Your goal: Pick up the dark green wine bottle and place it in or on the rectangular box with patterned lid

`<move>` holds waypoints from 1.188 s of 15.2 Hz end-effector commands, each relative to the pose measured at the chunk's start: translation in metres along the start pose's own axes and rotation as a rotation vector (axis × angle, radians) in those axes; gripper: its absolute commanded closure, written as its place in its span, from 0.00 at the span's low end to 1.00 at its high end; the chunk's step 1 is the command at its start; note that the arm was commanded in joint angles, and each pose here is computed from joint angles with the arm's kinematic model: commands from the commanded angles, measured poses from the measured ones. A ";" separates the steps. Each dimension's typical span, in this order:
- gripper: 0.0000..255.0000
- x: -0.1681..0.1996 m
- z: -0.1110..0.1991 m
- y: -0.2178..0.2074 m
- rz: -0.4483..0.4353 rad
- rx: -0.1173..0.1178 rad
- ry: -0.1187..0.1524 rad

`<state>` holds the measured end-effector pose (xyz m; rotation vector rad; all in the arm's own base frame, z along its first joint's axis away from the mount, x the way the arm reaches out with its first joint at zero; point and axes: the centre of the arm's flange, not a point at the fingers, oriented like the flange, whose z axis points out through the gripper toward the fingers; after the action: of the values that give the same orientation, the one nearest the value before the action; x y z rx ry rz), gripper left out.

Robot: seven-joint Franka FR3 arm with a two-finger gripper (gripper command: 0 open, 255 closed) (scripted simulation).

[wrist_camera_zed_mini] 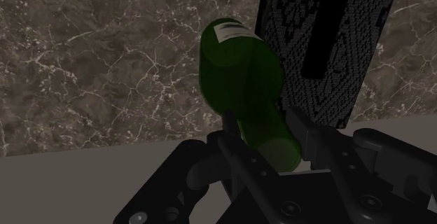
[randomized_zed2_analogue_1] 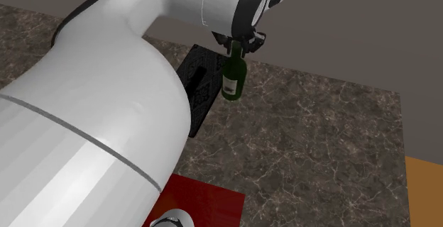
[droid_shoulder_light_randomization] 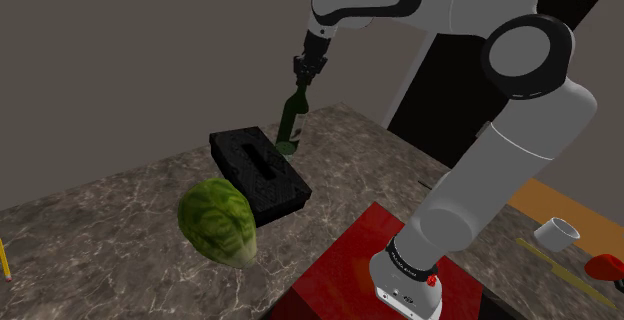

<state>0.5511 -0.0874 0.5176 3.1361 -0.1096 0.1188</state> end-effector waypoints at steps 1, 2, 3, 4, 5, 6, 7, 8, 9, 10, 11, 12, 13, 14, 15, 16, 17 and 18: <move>1.00 0.000 -0.011 0.000 0.000 0.000 0.000; 1.00 0.000 -0.016 0.000 0.000 0.000 0.000; 1.00 0.001 -0.021 0.000 0.000 0.000 0.000; 1.00 0.001 -0.027 0.000 0.000 0.000 0.000; 1.00 0.002 -0.032 0.000 0.000 0.000 0.000; 1.00 0.002 -0.037 0.000 0.000 0.000 0.000; 1.00 0.002 -0.043 0.000 0.000 0.000 0.000; 1.00 0.003 -0.048 0.000 0.000 0.000 0.000; 1.00 0.003 -0.053 0.000 0.000 0.000 0.000; 1.00 0.004 -0.058 0.000 0.000 0.000 0.000; 1.00 0.004 -0.064 0.000 0.000 0.000 0.000; 1.00 0.004 -0.069 0.000 0.000 0.000 0.000; 1.00 0.005 -0.074 0.000 0.000 0.000 0.000; 1.00 0.005 -0.079 0.000 0.000 0.000 0.000; 1.00 0.005 -0.085 0.000 0.000 0.000 0.000; 1.00 0.006 -0.090 0.000 0.000 0.000 0.000; 1.00 0.006 -0.095 0.000 0.000 0.000 0.000; 1.00 0.007 -0.100 0.000 0.000 0.000 0.000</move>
<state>0.5500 -0.0875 0.6138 3.1361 -0.1094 0.1185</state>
